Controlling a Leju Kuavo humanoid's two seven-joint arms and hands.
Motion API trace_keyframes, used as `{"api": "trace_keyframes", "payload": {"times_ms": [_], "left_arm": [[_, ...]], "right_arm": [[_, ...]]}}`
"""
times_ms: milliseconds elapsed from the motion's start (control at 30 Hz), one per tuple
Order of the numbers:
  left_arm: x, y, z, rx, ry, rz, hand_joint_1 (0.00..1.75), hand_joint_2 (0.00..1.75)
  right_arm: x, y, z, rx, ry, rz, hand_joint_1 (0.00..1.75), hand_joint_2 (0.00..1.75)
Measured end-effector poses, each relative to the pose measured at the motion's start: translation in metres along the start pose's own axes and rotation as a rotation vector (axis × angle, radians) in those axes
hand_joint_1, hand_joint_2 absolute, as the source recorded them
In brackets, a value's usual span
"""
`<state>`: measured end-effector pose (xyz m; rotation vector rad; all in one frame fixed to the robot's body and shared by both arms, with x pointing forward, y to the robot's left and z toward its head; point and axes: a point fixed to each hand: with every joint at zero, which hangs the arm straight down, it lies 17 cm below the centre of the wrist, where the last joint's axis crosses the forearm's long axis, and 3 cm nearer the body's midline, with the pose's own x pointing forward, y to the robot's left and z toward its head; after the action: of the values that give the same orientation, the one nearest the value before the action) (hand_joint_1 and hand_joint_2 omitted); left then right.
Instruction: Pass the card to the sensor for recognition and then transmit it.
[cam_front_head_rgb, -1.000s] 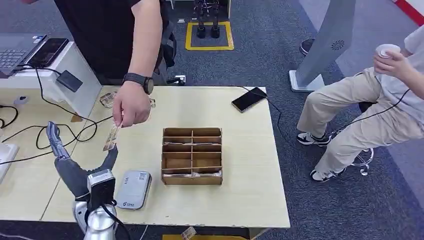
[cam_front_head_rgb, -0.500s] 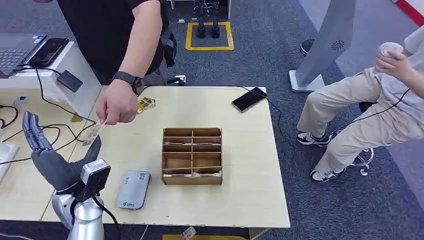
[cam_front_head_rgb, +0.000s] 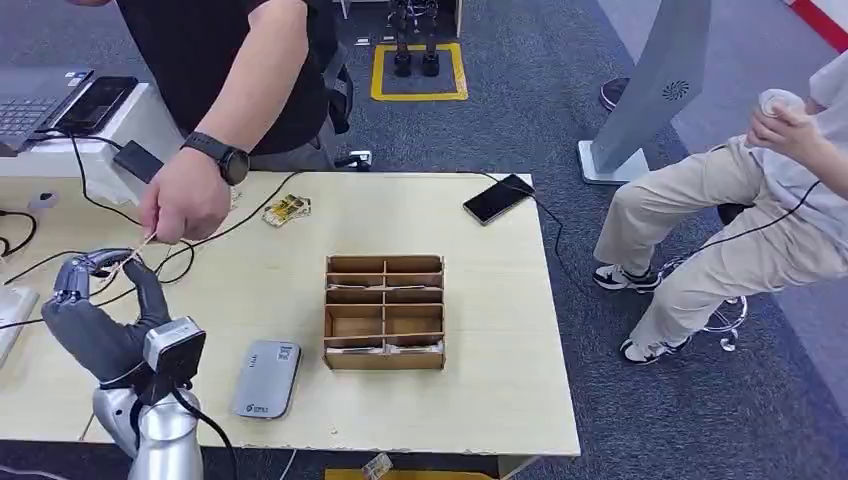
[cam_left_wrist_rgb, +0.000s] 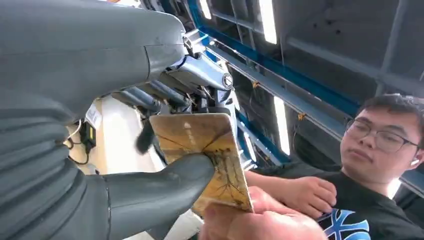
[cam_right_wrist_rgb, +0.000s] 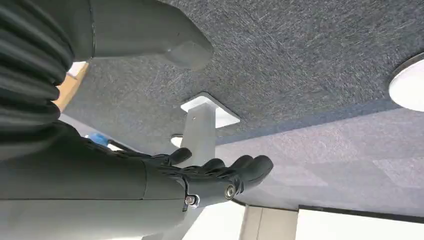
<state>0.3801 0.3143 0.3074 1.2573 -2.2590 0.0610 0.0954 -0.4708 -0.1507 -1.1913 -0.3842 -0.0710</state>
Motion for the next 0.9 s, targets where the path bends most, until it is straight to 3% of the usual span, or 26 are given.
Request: {"api": "trace_keyframes", "payload": {"times_ms": [633,767,900], "left_arm": [[-0.021,0.015,0.001,0.101,0.134,0.129,1.75,1.75],[-0.008,0.01,-0.003,0.064,0.066,0.076,1.75,1.75],[0.02,0.004,-0.01,-0.018,-0.107,-0.083,1.75,1.75]], "right_arm": [[-0.002,0.001,0.0,-0.001,0.022,-0.019,0.0,1.75],[-0.001,0.001,0.0,0.0,0.016,-0.017,0.0,1.75],[0.001,0.002,0.001,0.003,0.004,-0.011,0.0,1.75]]}}
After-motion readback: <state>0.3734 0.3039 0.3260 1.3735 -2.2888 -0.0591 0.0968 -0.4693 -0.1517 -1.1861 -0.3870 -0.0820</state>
